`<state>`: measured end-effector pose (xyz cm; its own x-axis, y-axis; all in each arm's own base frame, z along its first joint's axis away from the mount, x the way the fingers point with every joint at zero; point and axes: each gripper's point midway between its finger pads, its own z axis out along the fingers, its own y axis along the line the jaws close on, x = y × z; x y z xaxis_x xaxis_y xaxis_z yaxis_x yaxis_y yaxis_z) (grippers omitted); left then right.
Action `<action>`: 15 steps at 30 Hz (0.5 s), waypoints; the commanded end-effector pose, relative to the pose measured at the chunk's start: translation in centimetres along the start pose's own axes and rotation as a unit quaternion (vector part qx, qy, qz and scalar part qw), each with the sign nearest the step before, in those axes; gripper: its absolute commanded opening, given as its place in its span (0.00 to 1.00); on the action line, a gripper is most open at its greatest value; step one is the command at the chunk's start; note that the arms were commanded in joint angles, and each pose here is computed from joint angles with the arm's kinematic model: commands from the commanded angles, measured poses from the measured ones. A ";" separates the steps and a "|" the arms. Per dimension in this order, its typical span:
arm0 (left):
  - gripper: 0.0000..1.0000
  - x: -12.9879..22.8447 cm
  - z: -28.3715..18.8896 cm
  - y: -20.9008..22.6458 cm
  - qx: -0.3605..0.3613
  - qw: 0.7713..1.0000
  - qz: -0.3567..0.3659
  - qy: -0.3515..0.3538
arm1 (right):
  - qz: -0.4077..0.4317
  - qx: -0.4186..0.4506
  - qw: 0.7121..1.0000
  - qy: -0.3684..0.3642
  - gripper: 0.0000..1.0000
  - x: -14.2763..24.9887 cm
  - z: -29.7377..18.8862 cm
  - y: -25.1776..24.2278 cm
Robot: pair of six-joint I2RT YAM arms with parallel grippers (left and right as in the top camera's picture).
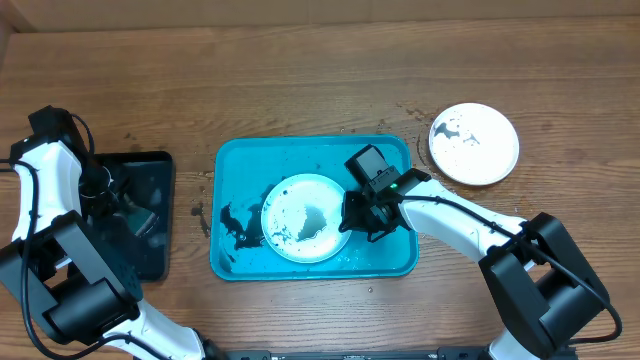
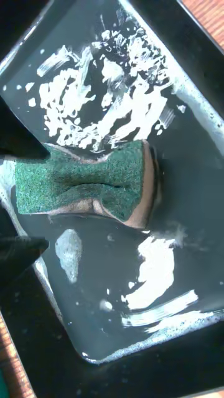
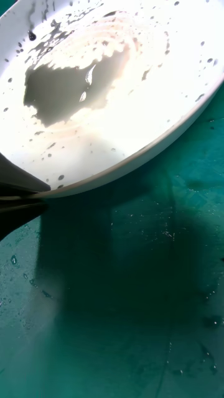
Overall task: Clean dirty plates on tray and stack at the side
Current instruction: 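Drop the sponge into the water tray with the left gripper, then lift the second white plate with the right gripper and stack it on the pile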
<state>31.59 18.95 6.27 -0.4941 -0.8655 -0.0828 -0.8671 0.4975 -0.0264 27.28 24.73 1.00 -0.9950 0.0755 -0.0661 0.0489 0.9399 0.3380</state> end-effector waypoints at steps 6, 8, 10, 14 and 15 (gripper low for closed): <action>1.00 0.3 0.0 -1.5 0.040 0.999 0.000 0.010 | -0.044 0.024 0.999 -0.015 0.04 -1.5 -1.8 0.5; 1.00 0.4 0.0 -1.7 0.045 0.999 0.000 0.013 | -0.046 0.061 0.996 -0.041 0.04 -3.0 -3.7 0.3; 1.00 0.4 0.0 -1.7 0.044 0.999 0.001 0.013 | -0.077 0.098 0.990 -0.067 0.04 -4.4 -6.3 0.6; 1.00 0.4 0.0 -1.6 0.044 0.999 0.001 0.013 | -0.113 0.205 0.963 -0.135 0.04 -6.7 -11.5 0.3; 1.00 0.4 0.0 -1.6 0.044 0.999 0.001 0.013 | -0.123 0.226 0.955 -0.150 0.04 -7.2 -12.6 0.3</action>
<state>32.70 18.06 6.30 -0.4940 -0.8672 -0.0627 -0.8609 0.4980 -0.1044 30.62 21.26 9.29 -0.9760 -0.0715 -0.2055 -0.0703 0.9974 -0.0134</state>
